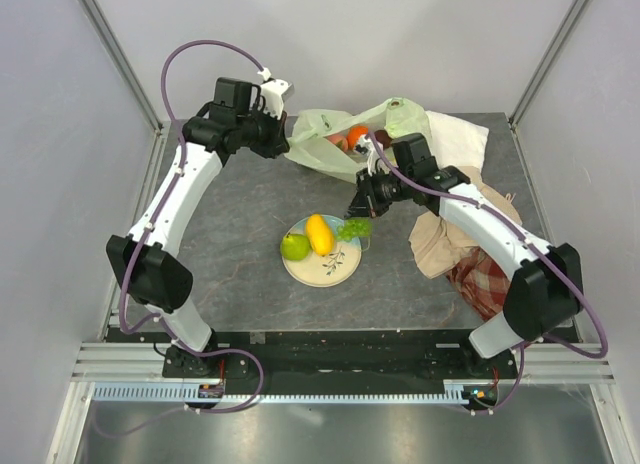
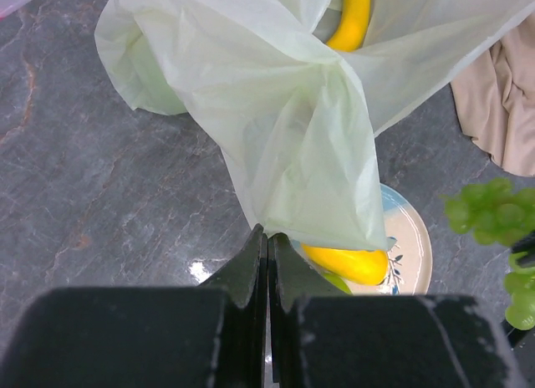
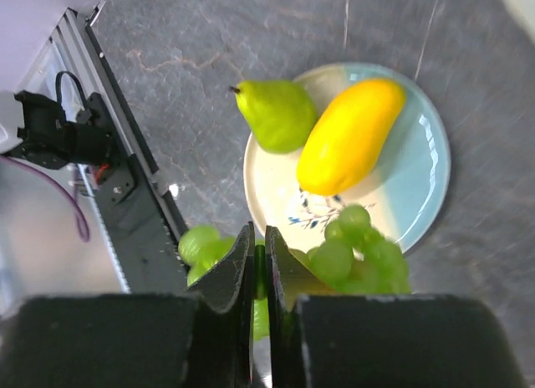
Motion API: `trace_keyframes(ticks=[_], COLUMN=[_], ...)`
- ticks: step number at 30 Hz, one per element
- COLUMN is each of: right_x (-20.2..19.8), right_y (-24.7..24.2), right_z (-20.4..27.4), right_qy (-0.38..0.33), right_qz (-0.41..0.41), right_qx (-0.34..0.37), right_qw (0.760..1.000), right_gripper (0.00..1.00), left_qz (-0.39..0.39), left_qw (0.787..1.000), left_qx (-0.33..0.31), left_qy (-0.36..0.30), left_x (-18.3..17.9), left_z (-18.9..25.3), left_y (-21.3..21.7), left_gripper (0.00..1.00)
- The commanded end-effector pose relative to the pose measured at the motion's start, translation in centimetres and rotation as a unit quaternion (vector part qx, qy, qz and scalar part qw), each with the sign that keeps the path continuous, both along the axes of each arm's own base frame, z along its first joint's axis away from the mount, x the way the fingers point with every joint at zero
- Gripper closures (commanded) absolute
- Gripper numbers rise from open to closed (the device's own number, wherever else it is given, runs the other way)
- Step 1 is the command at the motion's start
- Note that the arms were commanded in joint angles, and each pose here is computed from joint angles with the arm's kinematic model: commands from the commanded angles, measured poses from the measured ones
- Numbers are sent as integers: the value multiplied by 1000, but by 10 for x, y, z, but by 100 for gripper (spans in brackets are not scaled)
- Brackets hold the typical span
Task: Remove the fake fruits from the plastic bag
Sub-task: Place the fake fruit on the plate.
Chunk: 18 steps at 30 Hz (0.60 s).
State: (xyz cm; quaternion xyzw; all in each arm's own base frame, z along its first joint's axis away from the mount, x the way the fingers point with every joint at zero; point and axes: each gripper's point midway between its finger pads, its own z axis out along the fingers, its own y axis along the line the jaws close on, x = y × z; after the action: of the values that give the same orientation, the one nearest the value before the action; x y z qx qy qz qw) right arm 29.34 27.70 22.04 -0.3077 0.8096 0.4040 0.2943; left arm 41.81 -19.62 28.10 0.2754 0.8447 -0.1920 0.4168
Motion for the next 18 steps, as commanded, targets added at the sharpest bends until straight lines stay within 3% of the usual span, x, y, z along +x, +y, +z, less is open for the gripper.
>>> trace_keyframes(ticks=[1, 18], right_x=[8, 48], right_y=[5, -1], right_z=[-21, -116], right_qy=[79, 244], right_qz=[-63, -139], right_qx=[16, 3], right_qw=[995, 960], right_gripper=[100, 100], left_qz=[-5, -1], left_qw=[1000, 1000], left_qx=[-10, 13], left_qy=[-11, 0], left_x=[-8, 4], left_z=[9, -11], left_y=[-3, -4], left_gripper=[98, 98])
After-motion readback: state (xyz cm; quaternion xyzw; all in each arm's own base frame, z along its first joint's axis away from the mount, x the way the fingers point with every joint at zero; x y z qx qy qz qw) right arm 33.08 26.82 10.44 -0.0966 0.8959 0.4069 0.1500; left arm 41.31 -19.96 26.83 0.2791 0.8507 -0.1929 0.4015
